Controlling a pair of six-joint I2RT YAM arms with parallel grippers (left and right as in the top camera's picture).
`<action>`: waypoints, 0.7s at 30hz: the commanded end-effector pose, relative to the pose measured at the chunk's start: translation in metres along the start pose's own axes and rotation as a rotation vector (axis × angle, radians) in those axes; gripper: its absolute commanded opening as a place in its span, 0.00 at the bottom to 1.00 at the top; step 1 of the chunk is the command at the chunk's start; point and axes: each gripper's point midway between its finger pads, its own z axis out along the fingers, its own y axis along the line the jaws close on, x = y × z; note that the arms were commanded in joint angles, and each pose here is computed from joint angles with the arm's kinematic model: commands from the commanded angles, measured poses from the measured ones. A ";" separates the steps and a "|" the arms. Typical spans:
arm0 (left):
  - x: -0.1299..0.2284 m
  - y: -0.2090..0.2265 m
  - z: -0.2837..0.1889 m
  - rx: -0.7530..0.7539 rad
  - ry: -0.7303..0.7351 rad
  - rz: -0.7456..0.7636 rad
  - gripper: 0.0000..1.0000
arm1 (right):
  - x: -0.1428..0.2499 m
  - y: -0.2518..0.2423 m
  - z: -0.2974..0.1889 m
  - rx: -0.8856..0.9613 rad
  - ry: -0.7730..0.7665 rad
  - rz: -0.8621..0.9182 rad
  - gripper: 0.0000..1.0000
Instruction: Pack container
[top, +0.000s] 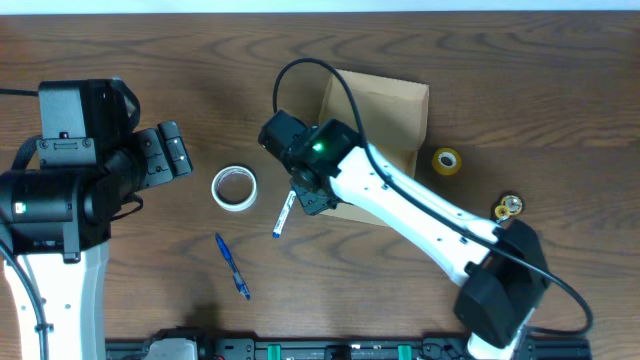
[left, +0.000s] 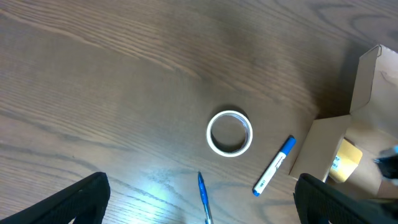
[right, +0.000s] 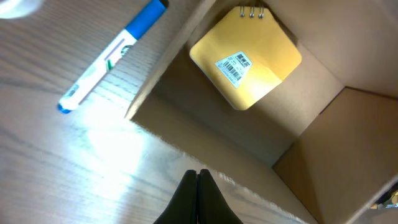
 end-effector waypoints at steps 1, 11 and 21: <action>-0.003 0.002 -0.005 -0.011 -0.017 0.022 0.95 | -0.001 0.001 -0.002 0.000 -0.013 -0.010 0.02; -0.001 0.001 -0.005 -0.006 -0.008 0.023 0.95 | -0.032 -0.037 0.005 -0.011 -0.068 0.063 0.02; -0.001 -0.004 -0.005 0.021 -0.009 0.019 0.95 | -0.021 -0.083 0.013 -0.092 0.046 0.143 0.01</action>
